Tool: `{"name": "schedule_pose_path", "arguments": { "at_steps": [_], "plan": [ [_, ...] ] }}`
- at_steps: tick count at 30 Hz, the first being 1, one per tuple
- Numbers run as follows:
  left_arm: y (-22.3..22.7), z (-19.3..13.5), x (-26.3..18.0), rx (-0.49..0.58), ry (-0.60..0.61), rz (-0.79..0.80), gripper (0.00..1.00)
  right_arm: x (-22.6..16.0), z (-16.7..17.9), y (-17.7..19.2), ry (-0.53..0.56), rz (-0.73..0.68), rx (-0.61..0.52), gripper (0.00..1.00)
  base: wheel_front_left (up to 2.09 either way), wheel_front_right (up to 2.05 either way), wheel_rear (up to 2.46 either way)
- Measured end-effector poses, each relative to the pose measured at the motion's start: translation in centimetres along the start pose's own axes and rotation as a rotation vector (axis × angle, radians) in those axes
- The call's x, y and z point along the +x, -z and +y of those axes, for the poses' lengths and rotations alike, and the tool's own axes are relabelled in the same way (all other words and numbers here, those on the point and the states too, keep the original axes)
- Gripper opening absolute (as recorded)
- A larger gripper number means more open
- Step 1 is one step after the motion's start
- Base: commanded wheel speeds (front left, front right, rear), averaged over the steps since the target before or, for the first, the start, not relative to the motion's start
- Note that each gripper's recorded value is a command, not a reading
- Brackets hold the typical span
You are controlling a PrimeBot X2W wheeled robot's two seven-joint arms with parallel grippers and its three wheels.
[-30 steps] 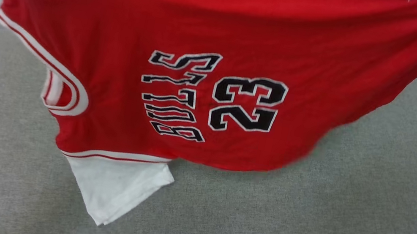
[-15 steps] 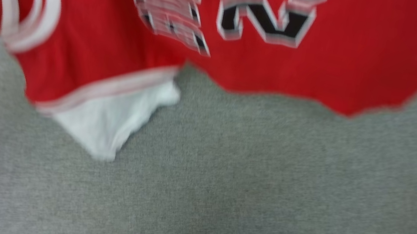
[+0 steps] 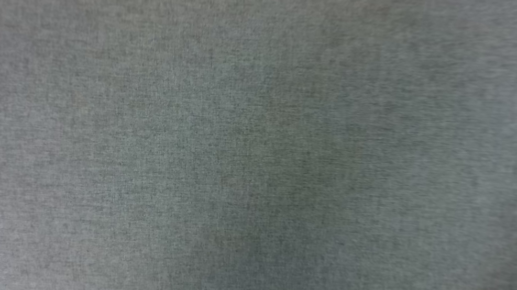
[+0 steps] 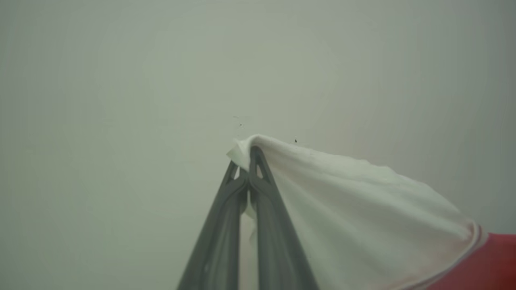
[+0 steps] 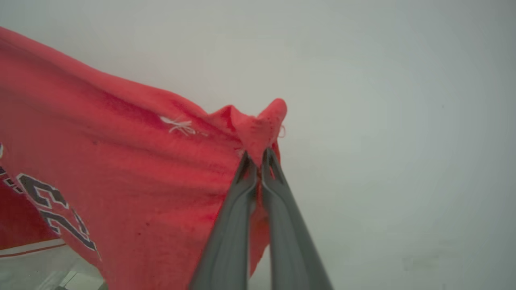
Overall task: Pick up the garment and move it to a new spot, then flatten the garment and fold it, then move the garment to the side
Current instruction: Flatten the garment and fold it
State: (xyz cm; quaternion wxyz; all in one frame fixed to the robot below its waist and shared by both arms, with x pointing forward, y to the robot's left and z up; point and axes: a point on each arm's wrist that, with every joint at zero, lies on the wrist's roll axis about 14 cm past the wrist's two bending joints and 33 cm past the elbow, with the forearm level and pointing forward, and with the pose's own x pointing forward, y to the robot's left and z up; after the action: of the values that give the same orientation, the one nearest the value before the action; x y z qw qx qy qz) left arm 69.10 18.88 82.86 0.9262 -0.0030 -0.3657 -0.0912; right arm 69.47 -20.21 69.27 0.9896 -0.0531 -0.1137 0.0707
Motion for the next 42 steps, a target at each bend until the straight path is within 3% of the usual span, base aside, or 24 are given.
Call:
{"name": "schedule_pose_path", "arguments": {
  "at_steps": [2, 10, 15, 20, 26, 32, 36, 42],
  "plan": [
    [1.1, 0.3, 0.3, 0.045, -0.009, -0.012, 0.0, 1.2, 0.1, 1.0, 0.007, -0.015, -0.024, 0.0, 0.0, 0.0, 0.0],
    [10.6, 1.2, -3.1, -0.003, -0.039, 0.112, 0.0, 2.7, 3.6, 10.6, -0.045, 0.097, 0.024, 0.0, 0.0, 0.0, 0.0],
    [17.0, -0.4, -9.3, -0.025, 0.007, 0.303, 0.0, 0.0, 5.3, 16.2, -0.071, 0.217, 0.072, 0.0, 0.0, 0.0, 0.0],
    [20.5, -2.4, -17.6, -0.078, 0.042, 0.497, 0.0, -4.7, 6.4, 20.4, -0.099, 0.36, 0.076, 0.0, 0.0, 0.0, 0.0],
    [19.1, -4.1, -26.5, -0.152, 0.028, 0.642, 0.0, -11.2, 7.7, 22.3, -0.145, 0.491, 0.102, 0.0, 0.0, 0.0, 0.0],
    [15.3, -5.3, -35.0, -0.197, -0.005, 0.794, 0.0, -17.3, 8.0, 21.8, -0.155, 0.561, 0.15, 0.0, 0.0, 0.0, 0.0],
    [12.6, -6.9, -41.1, -0.231, 0.046, 0.95, 0.0, -20.7, 7.5, 20.9, -0.136, 0.583, 0.192, 0.0, 0.0, 0.0, 0.0],
    [8.1, -8.2, -46.5, -0.256, 0.062, 1.054, 0.0, -25.6, 6.7, 20.4, -0.096, 0.629, 0.265, 0.0, 0.0, 0.0, 0.0]
  ]
}}
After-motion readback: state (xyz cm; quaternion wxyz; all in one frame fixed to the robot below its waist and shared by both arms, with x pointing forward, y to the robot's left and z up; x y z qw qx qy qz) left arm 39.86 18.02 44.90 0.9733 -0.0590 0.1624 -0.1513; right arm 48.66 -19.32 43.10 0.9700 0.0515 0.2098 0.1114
